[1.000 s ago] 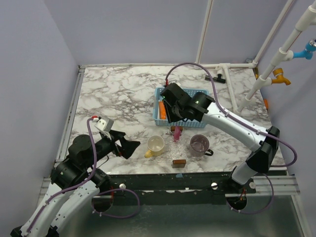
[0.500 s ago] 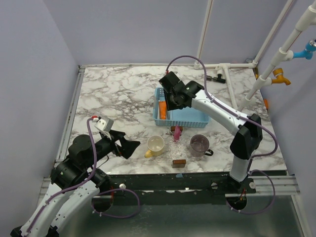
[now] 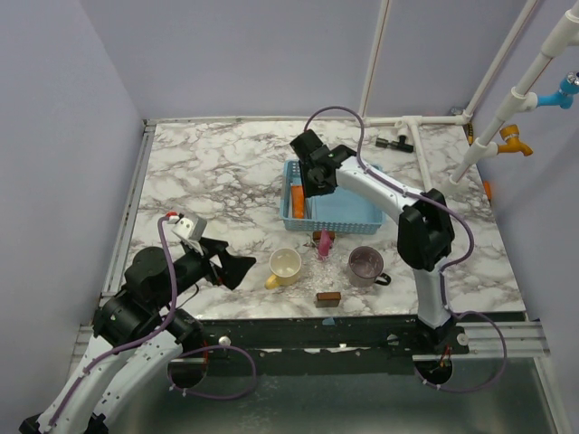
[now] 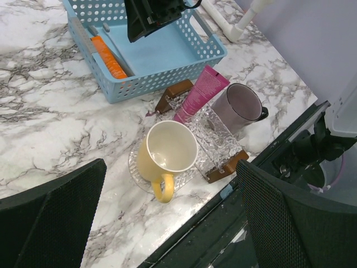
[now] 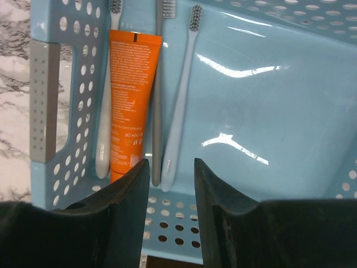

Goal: Prepare toiletry sets of a toothbrush and toothpaste on the tray

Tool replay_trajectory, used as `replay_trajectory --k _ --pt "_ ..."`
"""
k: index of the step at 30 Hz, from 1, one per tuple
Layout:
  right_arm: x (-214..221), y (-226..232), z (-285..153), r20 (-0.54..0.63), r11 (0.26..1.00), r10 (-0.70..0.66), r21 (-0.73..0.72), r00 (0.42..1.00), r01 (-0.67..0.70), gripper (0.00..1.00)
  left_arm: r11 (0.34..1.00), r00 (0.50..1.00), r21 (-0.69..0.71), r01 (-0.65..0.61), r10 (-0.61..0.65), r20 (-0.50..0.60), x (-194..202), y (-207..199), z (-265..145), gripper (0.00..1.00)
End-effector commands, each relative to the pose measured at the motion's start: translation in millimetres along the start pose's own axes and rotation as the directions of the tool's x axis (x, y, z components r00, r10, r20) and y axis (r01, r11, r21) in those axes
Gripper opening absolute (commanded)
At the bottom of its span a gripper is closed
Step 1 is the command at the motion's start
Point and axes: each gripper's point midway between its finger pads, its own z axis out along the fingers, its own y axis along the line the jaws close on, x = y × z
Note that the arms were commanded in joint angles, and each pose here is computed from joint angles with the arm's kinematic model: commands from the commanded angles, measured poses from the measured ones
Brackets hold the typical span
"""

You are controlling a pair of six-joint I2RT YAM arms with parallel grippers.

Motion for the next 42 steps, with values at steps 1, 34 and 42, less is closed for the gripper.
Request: replay_trajectory --k 1,34,42 --pt "-8 5 23 0.003 1.0 0.02 -0.023 1.0 -0.02 0.4 1.0 1.0 -0.027 -0.013 0.013 0.007 -1 5 -1 0.99" --pt "25 -9 103 -0.105 0.997 0.073 0.014 0.992 -0.072 0.32 0.999 1.0 -0.048 -0.011 0.01 -0.019 2 10 5 0.99" --pt "39 -18 105 -0.128 0.997 0.059 0.048 0.99 -0.053 0.16 0.999 1.0 -0.046 -0.012 0.011 -0.014 2 9 3 0.99"
